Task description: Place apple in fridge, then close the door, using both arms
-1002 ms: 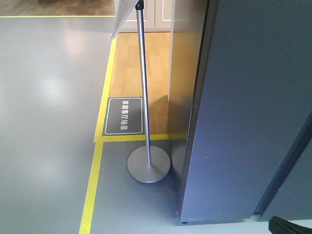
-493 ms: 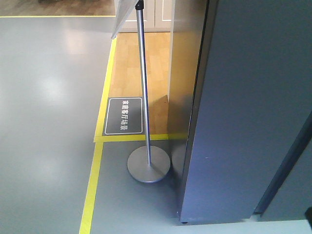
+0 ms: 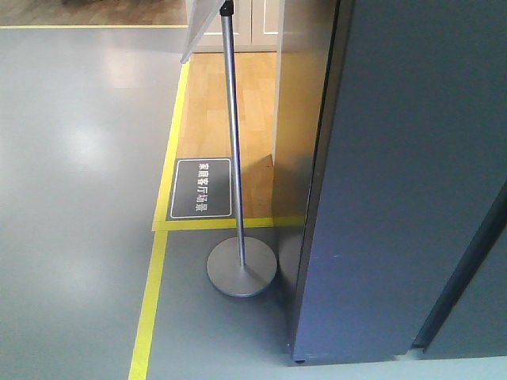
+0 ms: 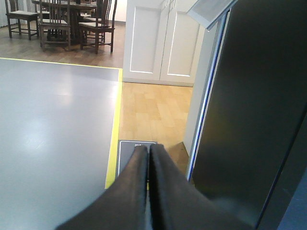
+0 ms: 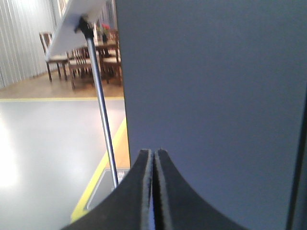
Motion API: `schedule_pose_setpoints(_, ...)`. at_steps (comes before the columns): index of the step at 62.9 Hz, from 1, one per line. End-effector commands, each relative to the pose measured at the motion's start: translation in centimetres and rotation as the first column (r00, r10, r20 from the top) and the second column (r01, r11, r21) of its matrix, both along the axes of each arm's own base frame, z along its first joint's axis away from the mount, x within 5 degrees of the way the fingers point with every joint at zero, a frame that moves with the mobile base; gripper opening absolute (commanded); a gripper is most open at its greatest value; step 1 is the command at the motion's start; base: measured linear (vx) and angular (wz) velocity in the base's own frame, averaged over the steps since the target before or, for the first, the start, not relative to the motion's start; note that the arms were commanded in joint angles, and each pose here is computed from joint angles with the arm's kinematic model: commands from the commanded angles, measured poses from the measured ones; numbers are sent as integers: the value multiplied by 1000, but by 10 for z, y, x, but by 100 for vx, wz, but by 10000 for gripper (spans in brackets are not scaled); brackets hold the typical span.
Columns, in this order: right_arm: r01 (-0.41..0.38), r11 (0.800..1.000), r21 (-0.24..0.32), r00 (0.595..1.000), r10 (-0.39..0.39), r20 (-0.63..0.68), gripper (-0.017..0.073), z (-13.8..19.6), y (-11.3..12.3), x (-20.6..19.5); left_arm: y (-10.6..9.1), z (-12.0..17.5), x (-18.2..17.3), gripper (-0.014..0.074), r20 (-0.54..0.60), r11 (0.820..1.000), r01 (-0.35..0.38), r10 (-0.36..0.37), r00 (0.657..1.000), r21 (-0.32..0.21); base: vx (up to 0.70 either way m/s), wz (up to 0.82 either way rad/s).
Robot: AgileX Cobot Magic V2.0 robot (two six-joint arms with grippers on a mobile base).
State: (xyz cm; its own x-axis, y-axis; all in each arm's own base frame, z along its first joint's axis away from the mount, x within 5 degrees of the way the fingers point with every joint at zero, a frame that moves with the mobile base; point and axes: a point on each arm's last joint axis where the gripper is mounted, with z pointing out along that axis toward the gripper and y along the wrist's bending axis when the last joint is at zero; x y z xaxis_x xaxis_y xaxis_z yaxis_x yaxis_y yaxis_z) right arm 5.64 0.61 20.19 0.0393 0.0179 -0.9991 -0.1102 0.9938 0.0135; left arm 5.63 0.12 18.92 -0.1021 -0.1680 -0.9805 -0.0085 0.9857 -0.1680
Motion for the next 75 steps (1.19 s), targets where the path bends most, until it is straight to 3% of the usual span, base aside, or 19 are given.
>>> schedule_pose_setpoints(1, 12, 1000, 1, 991, -12, 136, -4, 8, 0, -2, -2, 0, 1, -6, 56, 1000, 18, -18, 998, 0, 0, 0)
schedule_pose_setpoints(16, 94, 996, 6, 976, -94, 198, -4, 14, -4, -3, -2, 0, 1, -6, 56, 1000, 18, -18, 998, 0, 0, 0)
schedule_pose_setpoints(75, 98, 995, 23, 981, -101, 169, -4, 11, -5, -2, -2, 0, 1, -6, 56, 1000, 18, -18, 998, 0, 0, 0)
